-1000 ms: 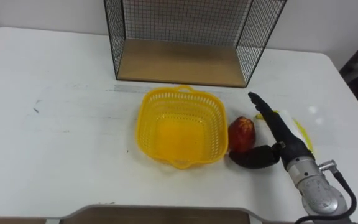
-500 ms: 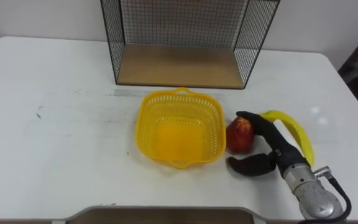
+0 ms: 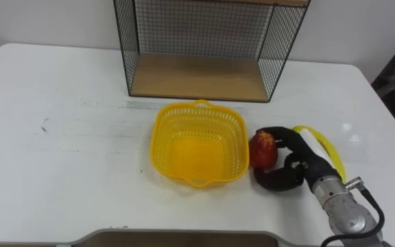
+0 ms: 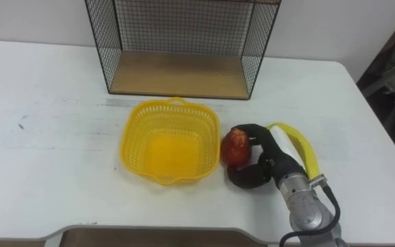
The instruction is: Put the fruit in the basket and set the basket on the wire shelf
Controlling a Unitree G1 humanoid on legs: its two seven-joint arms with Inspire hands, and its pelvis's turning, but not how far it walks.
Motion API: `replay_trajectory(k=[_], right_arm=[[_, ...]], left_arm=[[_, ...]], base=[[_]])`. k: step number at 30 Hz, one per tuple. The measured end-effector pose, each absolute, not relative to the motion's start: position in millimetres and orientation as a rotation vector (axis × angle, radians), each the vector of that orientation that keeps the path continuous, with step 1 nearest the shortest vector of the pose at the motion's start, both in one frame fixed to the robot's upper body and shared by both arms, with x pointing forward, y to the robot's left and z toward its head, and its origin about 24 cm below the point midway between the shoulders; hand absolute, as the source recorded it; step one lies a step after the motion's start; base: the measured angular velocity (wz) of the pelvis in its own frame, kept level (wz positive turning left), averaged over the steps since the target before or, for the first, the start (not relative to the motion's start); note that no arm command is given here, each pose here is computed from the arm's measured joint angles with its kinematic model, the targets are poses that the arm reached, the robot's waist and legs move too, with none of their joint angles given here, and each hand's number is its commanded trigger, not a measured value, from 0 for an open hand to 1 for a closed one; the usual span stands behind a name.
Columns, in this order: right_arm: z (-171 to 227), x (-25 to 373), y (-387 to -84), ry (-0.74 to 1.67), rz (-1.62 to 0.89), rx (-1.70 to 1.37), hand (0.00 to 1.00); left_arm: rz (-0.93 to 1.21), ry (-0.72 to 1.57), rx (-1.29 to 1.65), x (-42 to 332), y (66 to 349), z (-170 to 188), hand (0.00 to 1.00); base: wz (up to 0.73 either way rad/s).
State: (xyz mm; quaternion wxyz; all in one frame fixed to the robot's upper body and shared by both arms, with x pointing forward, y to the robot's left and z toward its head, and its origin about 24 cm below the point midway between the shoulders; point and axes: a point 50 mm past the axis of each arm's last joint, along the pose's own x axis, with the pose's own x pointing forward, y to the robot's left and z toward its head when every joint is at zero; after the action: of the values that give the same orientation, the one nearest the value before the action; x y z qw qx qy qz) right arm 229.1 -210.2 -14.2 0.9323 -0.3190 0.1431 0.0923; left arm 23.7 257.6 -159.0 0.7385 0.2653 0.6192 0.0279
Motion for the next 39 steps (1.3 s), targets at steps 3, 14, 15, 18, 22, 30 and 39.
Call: replay_trajectory(k=[3, 14, 15, 18, 22, 30, 39], right_arm=[[-16, 228, -211, 0.305, 0.189, -0.571, 1.00], [-38, 215, -219, 0.361, 0.022, -0.041, 1.00], [-39, 215, -219, 0.359, 0.008, 0.006, 1.00], [-41, 214, -221, 0.353, -0.021, 0.088, 1.00], [-41, 214, -222, 0.349, -0.033, 0.130, 1.00], [-40, 214, -221, 0.344, -0.041, 0.144, 1.00], [-27, 220, -217, 0.288, -0.061, 0.148, 1.00]], left_arm=[[0.062, 1.363, 0.581, 22, 258, -159, 0.00], [0.068, 1.384, 0.574, 10, 256, -160, 0.00], [0.068, 1.386, 0.573, 9, 256, -160, 0.00], [0.066, 1.384, 0.569, 9, 254, -160, 0.00], [0.063, 1.390, 0.561, 6, 252, -161, 0.00], [0.061, 1.397, 0.554, 5, 249, -162, 0.00], [0.058, 1.401, 0.552, 4, 248, -162, 0.00]], base=[[0.00], [0.03], [0.00], [0.00], [0.00], [0.00], [0.00]])
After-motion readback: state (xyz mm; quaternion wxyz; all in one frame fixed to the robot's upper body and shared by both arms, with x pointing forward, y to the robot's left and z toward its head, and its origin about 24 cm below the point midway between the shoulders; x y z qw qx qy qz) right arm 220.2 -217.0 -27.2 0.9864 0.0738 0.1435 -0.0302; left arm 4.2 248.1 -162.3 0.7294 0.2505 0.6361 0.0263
